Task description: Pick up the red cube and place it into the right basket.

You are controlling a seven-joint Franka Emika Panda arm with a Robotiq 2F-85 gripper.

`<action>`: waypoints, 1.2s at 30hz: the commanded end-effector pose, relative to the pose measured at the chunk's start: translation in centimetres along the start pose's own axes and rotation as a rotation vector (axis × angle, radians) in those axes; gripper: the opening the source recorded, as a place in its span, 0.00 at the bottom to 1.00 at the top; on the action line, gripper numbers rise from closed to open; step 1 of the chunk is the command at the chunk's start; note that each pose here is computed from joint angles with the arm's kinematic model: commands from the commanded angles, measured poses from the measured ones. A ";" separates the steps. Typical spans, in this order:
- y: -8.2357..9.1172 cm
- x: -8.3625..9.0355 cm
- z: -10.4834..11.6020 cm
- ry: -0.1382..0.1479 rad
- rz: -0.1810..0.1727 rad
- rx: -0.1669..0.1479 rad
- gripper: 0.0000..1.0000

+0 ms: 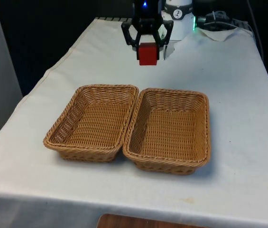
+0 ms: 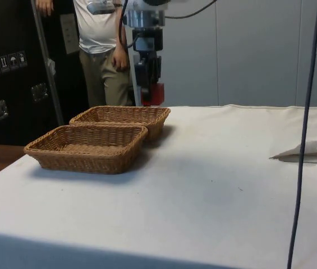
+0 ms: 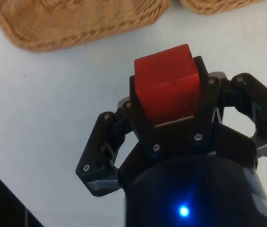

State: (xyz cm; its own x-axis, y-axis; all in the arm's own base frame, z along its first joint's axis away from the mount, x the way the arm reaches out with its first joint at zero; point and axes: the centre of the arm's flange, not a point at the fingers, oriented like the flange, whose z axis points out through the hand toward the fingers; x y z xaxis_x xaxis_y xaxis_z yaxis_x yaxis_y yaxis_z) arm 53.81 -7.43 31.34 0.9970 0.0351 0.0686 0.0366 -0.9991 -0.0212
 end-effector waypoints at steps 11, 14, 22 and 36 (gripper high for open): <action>2.6 2.4 1.4 0.009 0.004 -0.005 0.02; 3.6 2.8 1.7 0.007 0.004 0.005 0.02; 6.3 4.2 2.9 0.014 0.009 0.000 0.02; 10.4 7.2 5.2 0.023 0.017 -0.014 0.02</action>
State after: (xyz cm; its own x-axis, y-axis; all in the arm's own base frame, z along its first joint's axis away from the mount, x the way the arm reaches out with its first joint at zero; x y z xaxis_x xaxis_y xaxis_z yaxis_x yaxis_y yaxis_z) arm 61.47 -17.02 26.74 0.9955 0.0175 0.0934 0.0174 -0.9998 0.0014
